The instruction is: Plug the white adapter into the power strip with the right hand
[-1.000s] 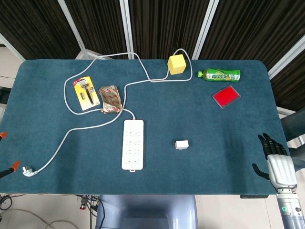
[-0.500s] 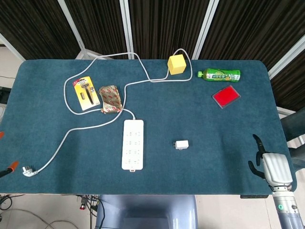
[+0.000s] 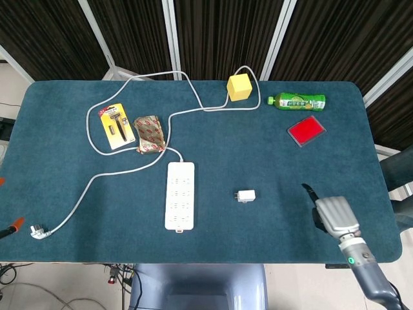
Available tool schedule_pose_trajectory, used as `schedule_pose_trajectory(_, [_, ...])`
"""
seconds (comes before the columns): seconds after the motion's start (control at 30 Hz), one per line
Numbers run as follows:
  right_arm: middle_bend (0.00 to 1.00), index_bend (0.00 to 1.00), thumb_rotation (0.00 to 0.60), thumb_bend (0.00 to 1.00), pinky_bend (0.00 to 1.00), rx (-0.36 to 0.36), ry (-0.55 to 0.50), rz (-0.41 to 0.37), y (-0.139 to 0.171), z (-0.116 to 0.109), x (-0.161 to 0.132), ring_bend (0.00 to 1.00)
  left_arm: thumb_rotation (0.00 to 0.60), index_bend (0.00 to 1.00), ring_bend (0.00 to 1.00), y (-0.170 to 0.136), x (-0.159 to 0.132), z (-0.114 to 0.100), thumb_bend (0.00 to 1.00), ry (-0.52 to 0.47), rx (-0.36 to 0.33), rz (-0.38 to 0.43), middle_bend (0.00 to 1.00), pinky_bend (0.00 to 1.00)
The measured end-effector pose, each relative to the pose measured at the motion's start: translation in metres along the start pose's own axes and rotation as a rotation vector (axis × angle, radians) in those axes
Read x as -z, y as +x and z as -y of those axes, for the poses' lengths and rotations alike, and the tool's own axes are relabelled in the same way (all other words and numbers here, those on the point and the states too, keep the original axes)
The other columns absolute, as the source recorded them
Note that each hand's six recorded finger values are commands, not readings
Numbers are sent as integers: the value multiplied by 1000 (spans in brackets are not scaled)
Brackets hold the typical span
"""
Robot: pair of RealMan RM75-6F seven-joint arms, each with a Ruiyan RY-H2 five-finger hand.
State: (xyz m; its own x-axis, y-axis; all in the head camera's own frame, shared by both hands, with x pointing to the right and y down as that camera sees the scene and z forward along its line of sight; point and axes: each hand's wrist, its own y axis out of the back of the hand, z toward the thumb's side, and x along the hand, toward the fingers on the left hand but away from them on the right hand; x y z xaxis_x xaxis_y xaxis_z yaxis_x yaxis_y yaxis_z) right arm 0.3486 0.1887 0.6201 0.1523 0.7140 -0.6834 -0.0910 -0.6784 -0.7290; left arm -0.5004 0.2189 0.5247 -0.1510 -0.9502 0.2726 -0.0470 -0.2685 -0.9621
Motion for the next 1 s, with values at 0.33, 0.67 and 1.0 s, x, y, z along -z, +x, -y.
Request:
schedule_pose_trajectory(0.33, [844,87,600,814,787,-199,-49,-82,-39,3,-46,836,600,187,0,1,2,0,100,-2,2,-5,0,0])
schedule_pose_trajectory(0.67, [844,87,600,815,787,-278,-60,-121,-55,8,-72,836,600,187,0,2,2,1,100,0,5,-6,0,0])
schedule_pose_trajectory(1.0, [843,87,600,814,787,-336,-70,-138,-57,16,-79,836,600,187,0,2,1,1,100,2,8,-6,0,0])
